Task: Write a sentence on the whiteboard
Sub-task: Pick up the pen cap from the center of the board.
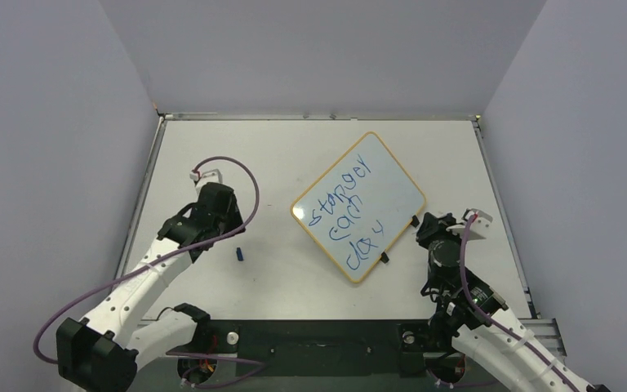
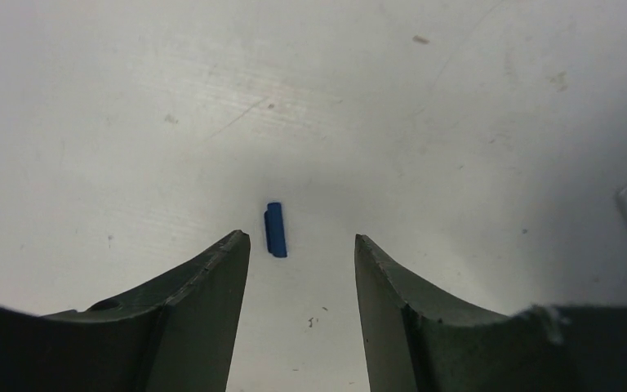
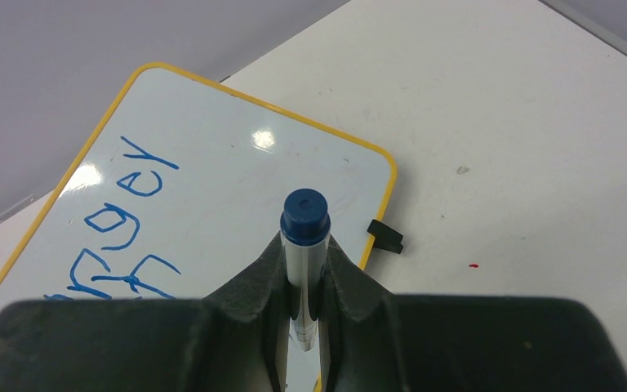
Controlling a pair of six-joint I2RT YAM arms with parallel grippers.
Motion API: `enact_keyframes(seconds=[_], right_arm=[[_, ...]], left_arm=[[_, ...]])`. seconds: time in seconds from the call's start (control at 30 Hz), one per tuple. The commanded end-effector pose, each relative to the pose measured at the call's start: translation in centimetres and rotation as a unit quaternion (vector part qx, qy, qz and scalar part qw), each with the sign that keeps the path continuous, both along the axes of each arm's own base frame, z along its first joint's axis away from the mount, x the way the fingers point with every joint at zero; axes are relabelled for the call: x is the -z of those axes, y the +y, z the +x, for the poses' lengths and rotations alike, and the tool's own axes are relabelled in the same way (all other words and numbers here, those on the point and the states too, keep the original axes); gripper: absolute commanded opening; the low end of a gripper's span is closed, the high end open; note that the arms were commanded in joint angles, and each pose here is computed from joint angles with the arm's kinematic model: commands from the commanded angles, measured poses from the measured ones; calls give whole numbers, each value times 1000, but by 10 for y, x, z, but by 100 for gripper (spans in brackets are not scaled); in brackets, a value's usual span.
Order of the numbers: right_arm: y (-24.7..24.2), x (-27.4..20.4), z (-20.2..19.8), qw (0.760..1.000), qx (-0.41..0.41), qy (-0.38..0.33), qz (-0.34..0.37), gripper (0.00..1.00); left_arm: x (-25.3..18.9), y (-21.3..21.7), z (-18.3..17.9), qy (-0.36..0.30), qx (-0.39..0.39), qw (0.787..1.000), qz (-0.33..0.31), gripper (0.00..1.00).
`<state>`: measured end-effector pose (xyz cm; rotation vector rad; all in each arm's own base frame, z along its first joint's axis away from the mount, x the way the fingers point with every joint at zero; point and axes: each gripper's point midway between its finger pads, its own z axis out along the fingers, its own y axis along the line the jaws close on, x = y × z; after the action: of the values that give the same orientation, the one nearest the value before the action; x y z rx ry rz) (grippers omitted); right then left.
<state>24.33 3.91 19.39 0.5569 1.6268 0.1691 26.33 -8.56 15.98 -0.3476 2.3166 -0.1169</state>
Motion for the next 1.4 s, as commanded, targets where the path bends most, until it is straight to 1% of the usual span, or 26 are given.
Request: enact_keyframes(seconds=[0.0,0.17,0.33,0.5,0.73,0.93,1.03,1.13,1.2,1.27,1.3,1.33,1.37], right_arm=[[7,-14,3,1000,-14,-10,10,0],[7,-13,2,1000,-17,-8,7,0],[6,-13,1,1000,-17,-7,7,0],[4,-11,0,1000,-15,-7,7,0],[3,-8,-2,1000,-13,-7,12,0],[0,-8,-4,1000,-8,-9,14,0],[0,-8,-4,1000,-8,-10,15,0],[0,-9,-5,1000,-8,-10,16,0],[-1,-10,-5,1000,-7,-12,17,0],[-2,-11,-6,1000,-6,-13,17,0],[-2,-11,-6,1000,-5,-14,18,0],[-3,-11,-6,1000,-4,-15,19,0],[-3,-11,-6,1000,-4,-14,18,0]], left_arm=[[35,15,-16,34,-64,997,-4,48],[70,10,-29,78,-69,994,-17,48],[90,0,-29,83,-53,994,-39,48],[107,1,-30,94,-49,994,-30,47],[125,-2,-27,109,-39,993,-20,42],[140,-1,-32,122,-42,991,-19,41],[142,-2,-31,122,-43,991,-20,35],[144,-3,-31,128,-44,991,-18,32],[146,-3,-31,134,-44,990,-17,27],[148,-4,-30,139,-41,989,-15,21],[149,-6,-29,143,-37,989,-15,17],[149,-7,-28,142,-33,989,-17,9],[150,-9,-27,146,-26,989,-16,5]])
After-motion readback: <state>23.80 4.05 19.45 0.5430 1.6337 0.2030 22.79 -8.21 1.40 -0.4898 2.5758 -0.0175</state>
